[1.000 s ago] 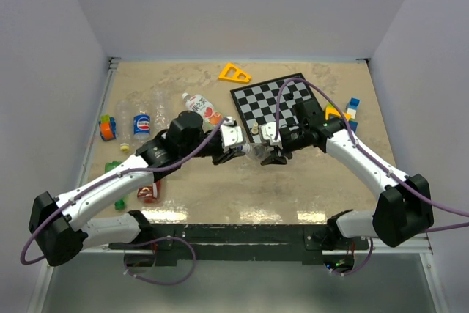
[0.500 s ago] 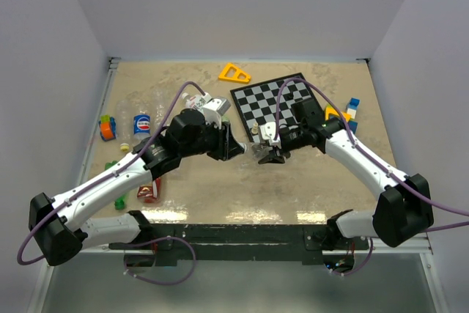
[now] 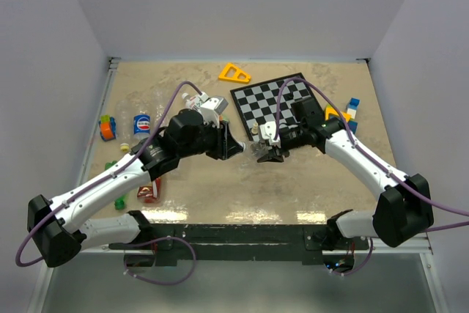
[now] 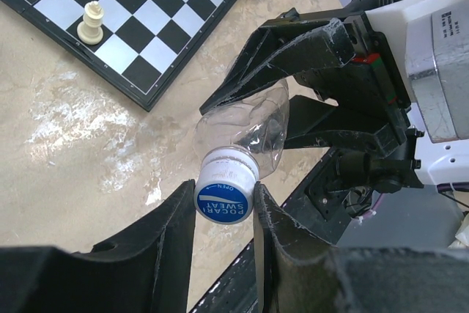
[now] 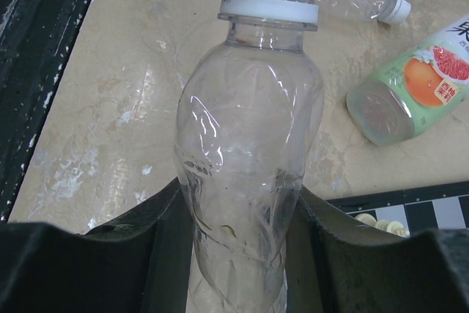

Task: Unscrew the bottle caps
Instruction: Unscrew the bottle cap from the plastic bottle.

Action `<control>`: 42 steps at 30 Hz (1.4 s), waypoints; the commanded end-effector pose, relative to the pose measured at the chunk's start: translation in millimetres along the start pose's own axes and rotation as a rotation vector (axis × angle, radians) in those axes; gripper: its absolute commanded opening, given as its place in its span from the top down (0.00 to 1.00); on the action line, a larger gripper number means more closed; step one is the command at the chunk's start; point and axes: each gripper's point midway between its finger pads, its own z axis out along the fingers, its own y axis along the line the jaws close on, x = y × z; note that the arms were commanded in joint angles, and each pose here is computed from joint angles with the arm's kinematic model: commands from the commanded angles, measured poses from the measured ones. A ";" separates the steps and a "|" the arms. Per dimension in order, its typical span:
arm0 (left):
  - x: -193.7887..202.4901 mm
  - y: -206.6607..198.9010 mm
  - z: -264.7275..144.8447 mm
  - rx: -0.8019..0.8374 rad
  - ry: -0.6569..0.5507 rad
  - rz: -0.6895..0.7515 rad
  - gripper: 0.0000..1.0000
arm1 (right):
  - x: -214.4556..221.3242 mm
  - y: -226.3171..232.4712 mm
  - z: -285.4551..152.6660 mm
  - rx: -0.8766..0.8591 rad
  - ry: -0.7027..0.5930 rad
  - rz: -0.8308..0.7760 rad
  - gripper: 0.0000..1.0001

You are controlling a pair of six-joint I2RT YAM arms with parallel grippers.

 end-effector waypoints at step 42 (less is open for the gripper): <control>-26.3 -4.8 -76.2 0.160 -0.373 1.073 0.00 | 12.5 1.7 -5.4 0.005 0.056 0.044 1.00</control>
